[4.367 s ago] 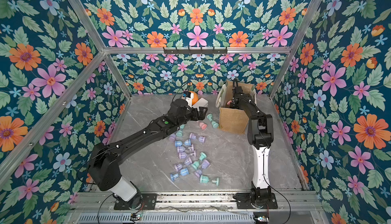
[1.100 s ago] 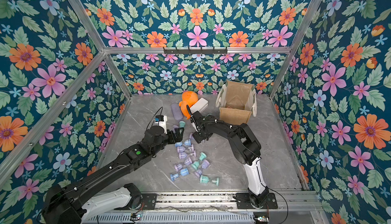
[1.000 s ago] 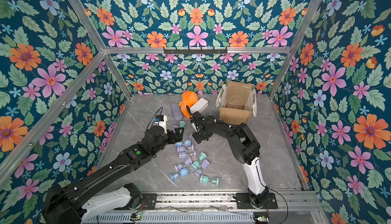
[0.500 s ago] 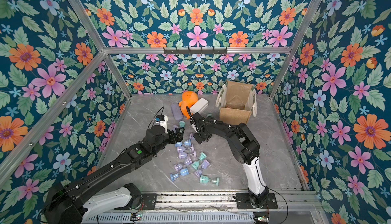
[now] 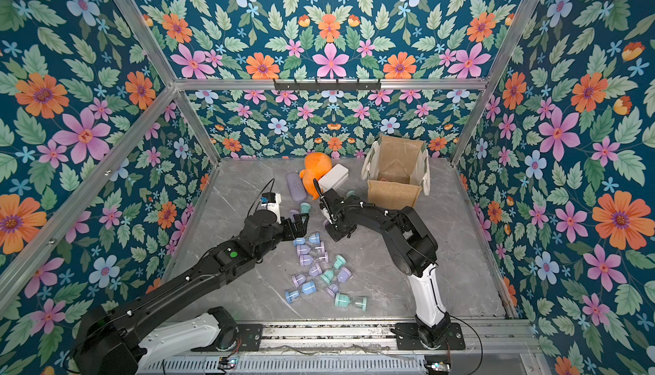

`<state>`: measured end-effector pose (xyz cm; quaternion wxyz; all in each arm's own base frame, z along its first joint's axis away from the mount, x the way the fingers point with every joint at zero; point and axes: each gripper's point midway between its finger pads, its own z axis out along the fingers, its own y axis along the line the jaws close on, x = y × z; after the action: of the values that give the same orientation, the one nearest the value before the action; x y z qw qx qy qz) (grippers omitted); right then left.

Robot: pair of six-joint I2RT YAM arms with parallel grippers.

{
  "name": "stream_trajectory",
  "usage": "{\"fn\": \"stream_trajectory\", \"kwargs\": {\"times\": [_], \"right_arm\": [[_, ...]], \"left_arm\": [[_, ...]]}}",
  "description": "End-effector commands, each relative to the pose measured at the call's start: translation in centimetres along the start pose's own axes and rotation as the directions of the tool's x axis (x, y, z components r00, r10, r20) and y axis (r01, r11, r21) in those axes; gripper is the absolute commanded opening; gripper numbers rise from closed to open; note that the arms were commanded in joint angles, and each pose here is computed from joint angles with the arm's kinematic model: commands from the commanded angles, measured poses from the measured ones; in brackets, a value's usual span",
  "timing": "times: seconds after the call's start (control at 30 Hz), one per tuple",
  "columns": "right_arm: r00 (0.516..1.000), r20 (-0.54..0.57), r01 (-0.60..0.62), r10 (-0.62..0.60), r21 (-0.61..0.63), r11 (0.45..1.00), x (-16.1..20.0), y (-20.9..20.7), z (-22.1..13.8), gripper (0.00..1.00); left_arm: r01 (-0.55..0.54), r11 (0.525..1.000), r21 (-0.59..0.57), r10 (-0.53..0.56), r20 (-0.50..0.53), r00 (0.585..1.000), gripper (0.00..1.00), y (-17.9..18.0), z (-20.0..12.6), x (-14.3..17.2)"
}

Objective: Put the hourglass into the canvas bag
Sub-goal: Pick up the hourglass from the center of the board.

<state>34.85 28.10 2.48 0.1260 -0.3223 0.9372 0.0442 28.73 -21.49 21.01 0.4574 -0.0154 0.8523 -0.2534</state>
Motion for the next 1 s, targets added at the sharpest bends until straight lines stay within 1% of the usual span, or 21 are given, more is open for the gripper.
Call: {"fn": "stream_trajectory", "kwargs": {"times": [0.0, 0.07, 0.13, 0.3, 0.37, 0.53, 0.7, 0.97], "right_arm": [[1.000, 0.000, -0.020, 0.020, -0.021, 1.000, 0.1, 0.3, -1.0, 0.44], [0.999, 0.014, -0.032, 0.032, -0.035, 0.999, -0.2, 0.4, -1.5, 0.44], [0.998, 0.027, -0.051, 0.052, -0.041, 0.998, -0.4, 0.2, -2.1, 0.42], [0.993, 0.048, -0.102, 0.106, -0.074, 0.992, -0.5, -0.3, -3.4, 0.42], [0.994, 0.035, -0.099, 0.101, -0.049, 0.994, -0.2, -0.6, -3.4, 0.42], [0.995, 0.015, -0.102, 0.103, -0.057, 0.993, 0.5, -0.4, -2.9, 0.41], [0.994, -0.017, -0.109, 0.109, -0.023, 0.994, 1.4, -0.8, -2.0, 0.41], [0.994, -0.039, -0.105, 0.105, 0.005, 0.994, 2.3, -0.9, -1.3, 0.42]], "left_arm": [[-0.003, 1.000, 0.002, 0.003, 0.014, 1.000, 1.00, -0.1, -0.1, -0.4], [-0.003, 1.000, 0.003, 0.003, 0.015, 1.000, 1.00, -0.1, -0.2, -0.4], [-0.002, 1.000, 0.007, 0.002, 0.017, 1.000, 1.00, -0.2, -0.2, -0.5], [-0.005, 1.000, 0.009, 0.004, 0.019, 1.000, 1.00, -0.3, -0.2, -0.6], [-0.002, 1.000, 0.011, 0.002, 0.019, 1.000, 1.00, -0.3, -0.3, -0.6], [0.000, 1.000, 0.016, -0.001, 0.019, 1.000, 1.00, -0.4, -0.3, -0.6], [0.001, 1.000, 0.018, -0.001, 0.024, 1.000, 1.00, -0.4, -0.4, -0.7], [0.001, 1.000, 0.020, -0.002, 0.021, 1.000, 1.00, -0.5, -0.3, -0.7]]}}
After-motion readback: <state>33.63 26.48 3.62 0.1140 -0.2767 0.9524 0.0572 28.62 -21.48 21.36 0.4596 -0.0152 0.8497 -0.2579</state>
